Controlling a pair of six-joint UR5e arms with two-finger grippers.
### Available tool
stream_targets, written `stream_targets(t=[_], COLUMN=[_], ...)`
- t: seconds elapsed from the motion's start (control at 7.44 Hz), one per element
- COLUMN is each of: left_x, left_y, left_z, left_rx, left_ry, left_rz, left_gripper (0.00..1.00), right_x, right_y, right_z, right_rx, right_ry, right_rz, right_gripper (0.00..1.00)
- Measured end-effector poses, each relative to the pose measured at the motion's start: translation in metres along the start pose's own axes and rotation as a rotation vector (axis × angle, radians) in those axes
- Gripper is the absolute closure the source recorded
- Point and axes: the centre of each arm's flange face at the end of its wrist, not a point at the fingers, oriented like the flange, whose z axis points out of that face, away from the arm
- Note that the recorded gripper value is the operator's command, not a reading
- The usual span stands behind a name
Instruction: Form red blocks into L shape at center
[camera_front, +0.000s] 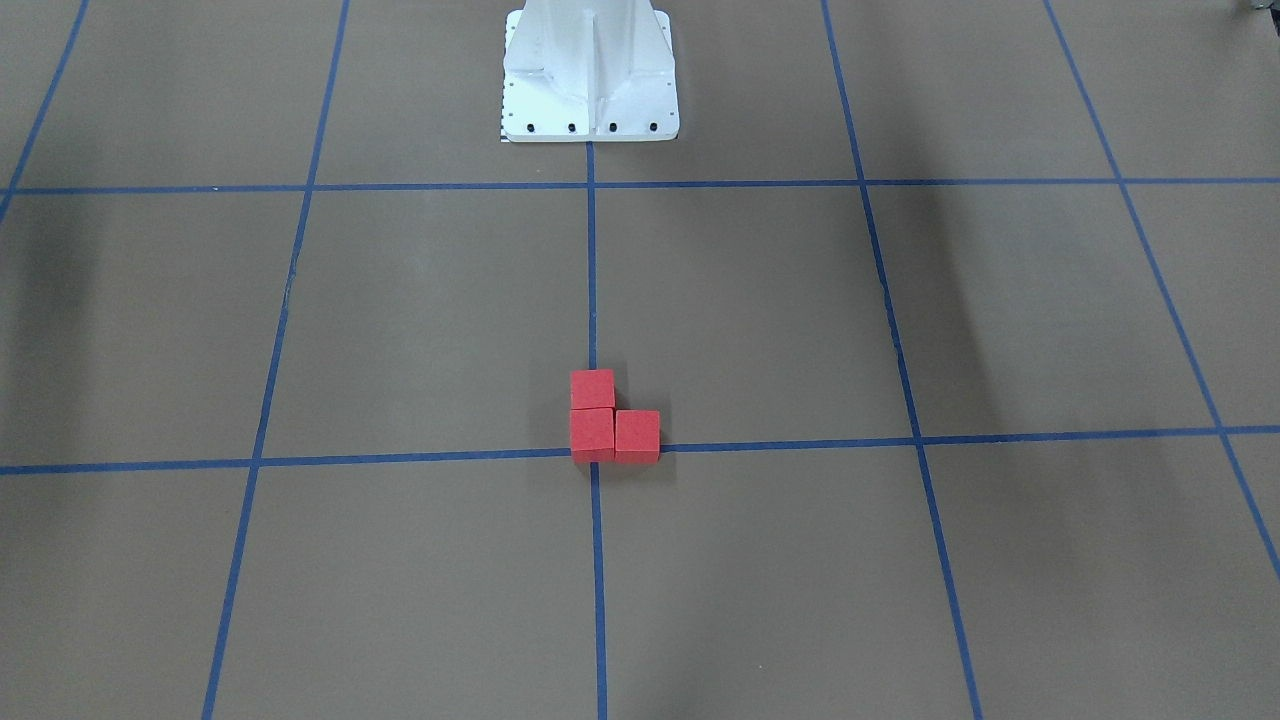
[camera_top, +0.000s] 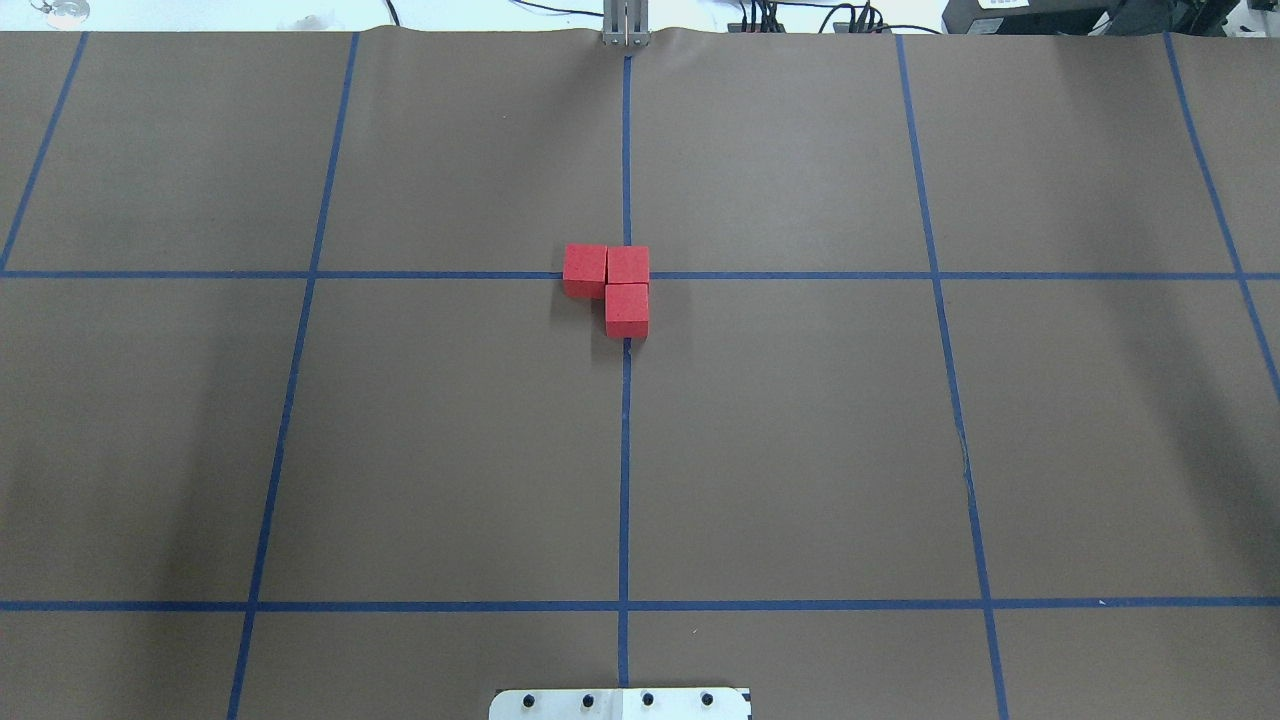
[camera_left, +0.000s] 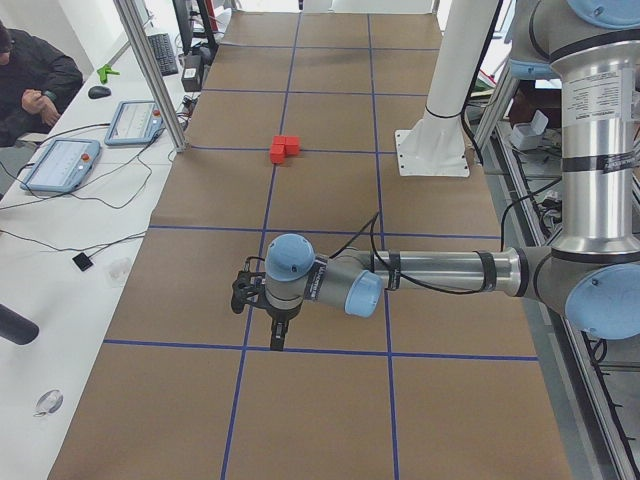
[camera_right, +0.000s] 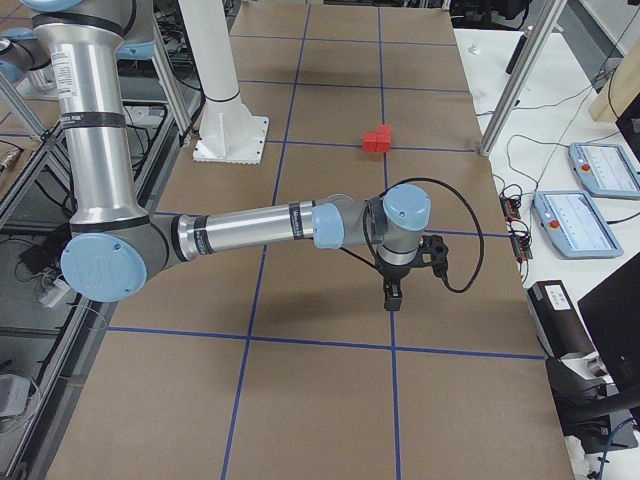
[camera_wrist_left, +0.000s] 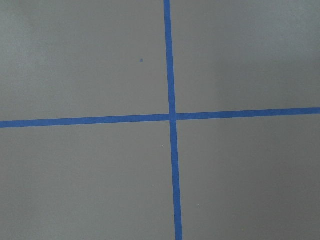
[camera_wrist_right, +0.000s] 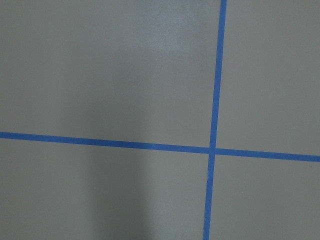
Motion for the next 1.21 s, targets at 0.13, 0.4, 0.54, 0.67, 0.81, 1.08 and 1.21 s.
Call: stream_targets(t=[0.13, 0.4, 0.54, 0.67, 0.81, 1.08, 1.21], left_x=[0.01, -0.006, -0.022, -0.031, -0.036, -0.037, -0.036], left_y=[-0.001, 0.009, 0.02, 0.028, 0.03, 0.028, 0.027], left_z=[-0.012, -0.03, -0.03, -0.027, -0.025, -0.023, -0.024], left_rx=[-0.008, -0.043, -0.069, -0.086, -0.093, -0.094, -0.091], left_ry=[-0.023, -0.082, -0.088, -0.087, -0.087, -0.087, -0.087], left_rz=[0.015, 0.121, 0.161, 0.172, 0.175, 0.18, 0.171], left_gripper=[0.0, 0.0, 0.0, 0.0, 0.0, 0.0, 0.0], right_x=[0.009, 0.027, 0.033, 0.036, 0.039, 0.044, 0.044], right_y=[0.008, 0.026, 0.039, 0.052, 0.062, 0.072, 0.073], right_z=[0.004, 0.008, 0.009, 0.009, 0.01, 0.013, 0.014], right_rx=[-0.009, -0.019, -0.024, -0.026, -0.031, -0.038, -0.039], right_ry=[0.0, -0.008, -0.029, -0.058, -0.076, -0.085, -0.086], right_rz=[0.01, 0.03, 0.044, 0.056, 0.068, 0.081, 0.082], right_gripper=[0.01, 0.01, 0.01, 0.01, 0.01, 0.01, 0.01])
